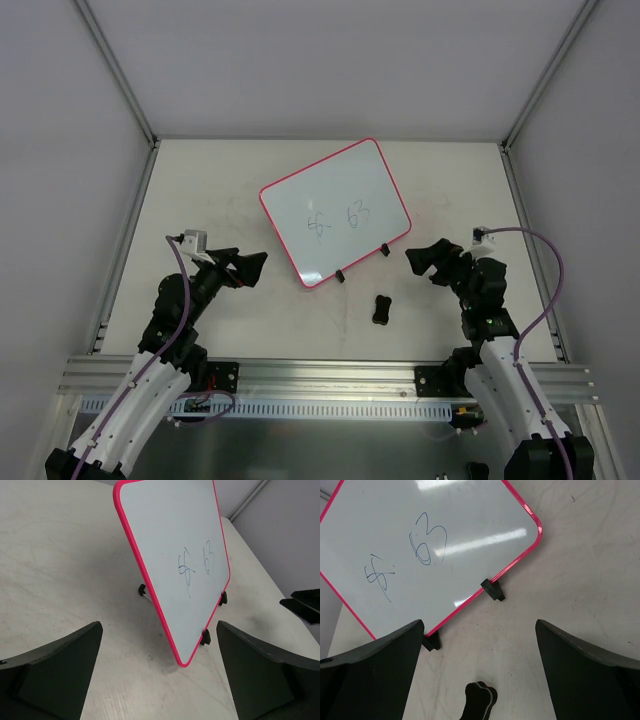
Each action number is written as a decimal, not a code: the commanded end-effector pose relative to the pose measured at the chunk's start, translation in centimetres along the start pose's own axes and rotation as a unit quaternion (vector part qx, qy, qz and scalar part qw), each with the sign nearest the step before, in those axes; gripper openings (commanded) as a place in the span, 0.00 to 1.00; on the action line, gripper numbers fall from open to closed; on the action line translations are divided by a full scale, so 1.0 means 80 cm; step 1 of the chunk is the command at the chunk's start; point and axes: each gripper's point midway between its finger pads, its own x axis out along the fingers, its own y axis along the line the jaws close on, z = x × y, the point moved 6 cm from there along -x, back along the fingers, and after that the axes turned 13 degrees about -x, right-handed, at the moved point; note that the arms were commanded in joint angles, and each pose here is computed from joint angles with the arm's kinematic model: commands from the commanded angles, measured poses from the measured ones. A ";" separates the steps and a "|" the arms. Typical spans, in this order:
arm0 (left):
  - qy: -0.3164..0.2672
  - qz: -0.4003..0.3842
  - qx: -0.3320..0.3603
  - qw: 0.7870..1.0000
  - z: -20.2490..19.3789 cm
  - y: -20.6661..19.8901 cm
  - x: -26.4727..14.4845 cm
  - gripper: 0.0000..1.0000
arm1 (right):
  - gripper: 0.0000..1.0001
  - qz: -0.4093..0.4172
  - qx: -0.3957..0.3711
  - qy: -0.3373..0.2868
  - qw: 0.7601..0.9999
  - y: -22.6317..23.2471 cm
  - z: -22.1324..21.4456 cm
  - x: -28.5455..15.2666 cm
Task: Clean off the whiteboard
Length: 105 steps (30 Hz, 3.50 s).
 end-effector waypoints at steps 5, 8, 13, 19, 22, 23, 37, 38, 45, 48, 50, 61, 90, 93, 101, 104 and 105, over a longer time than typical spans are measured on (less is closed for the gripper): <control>-0.011 -0.006 0.009 1.000 0.010 -0.006 0.001 0.99 | 0.99 -0.019 -0.021 0.014 1.000 0.006 0.021 0.003; -0.010 -0.004 0.008 1.000 0.010 -0.006 0.002 0.99 | 0.99 -0.046 -0.037 0.075 0.995 0.019 0.024 0.000; -0.007 -0.001 0.006 1.000 0.010 -0.006 0.004 0.99 | 0.99 -0.093 -0.073 0.174 0.978 0.044 0.006 -0.011; -0.007 0.001 0.005 1.000 0.010 -0.005 0.004 0.99 | 0.99 -0.114 -0.083 0.284 0.948 0.075 -0.035 -0.026; -0.006 0.000 0.005 1.000 0.010 -0.005 0.004 0.99 | 0.99 -0.123 -0.097 0.299 0.941 0.084 -0.053 -0.024; -0.006 0.000 0.004 1.000 0.010 -0.005 0.004 0.99 | 0.97 -0.127 -0.098 0.302 0.940 0.084 -0.057 -0.023; 0.004 -0.003 -0.003 1.000 0.007 -0.007 0.006 0.99 | 0.82 -0.175 -0.093 0.348 0.916 0.088 -0.119 -0.016; 0.005 -0.004 -0.003 1.000 0.007 -0.008 0.006 0.99 | 0.80 -0.178 -0.087 0.345 0.917 0.089 -0.120 -0.014; 0.002 -0.005 -0.001 1.000 0.008 -0.008 0.005 0.99 | 0.72 -0.211 -0.091 0.351 0.908 0.078 -0.136 -0.006; 0.001 -0.004 -0.001 1.000 0.008 -0.008 0.005 0.99 | 0.68 -0.208 -0.093 0.362 0.904 0.079 -0.145 -0.001; 0.001 -0.006 0.000 1.000 0.009 -0.008 0.005 0.99 | 0.61 -0.204 -0.091 0.370 0.902 0.079 -0.152 0.002; -0.001 -0.003 0.000 1.000 0.009 -0.007 0.003 0.99 | 0.24 -0.182 -0.084 0.355 0.913 0.084 -0.143 -0.001; 0.004 -0.007 0.003 1.000 0.007 -0.008 0.004 0.99 | 0.00 0.130 -0.339 0.154 0.919 0.265 0.026 0.156; 0.001 -0.010 0.005 1.000 0.006 -0.007 0.006 0.99 | 0.00 0.132 -0.366 0.136 0.911 0.281 0.027 0.165; -0.001 -0.032 -0.012 0.999 0.004 -0.007 0.037 0.95 | 0.00 0.134 -0.368 0.098 0.915 0.287 0.032 0.167; -0.001 -0.046 -0.039 0.998 0.003 -0.002 0.051 0.94 | 0.00 0.138 -0.369 0.087 0.915 0.287 0.034 0.165; 0.005 -0.026 -0.056 0.998 0.002 0.018 0.058 0.93 | 0.00 0.137 -0.369 0.086 0.915 0.286 0.035 0.165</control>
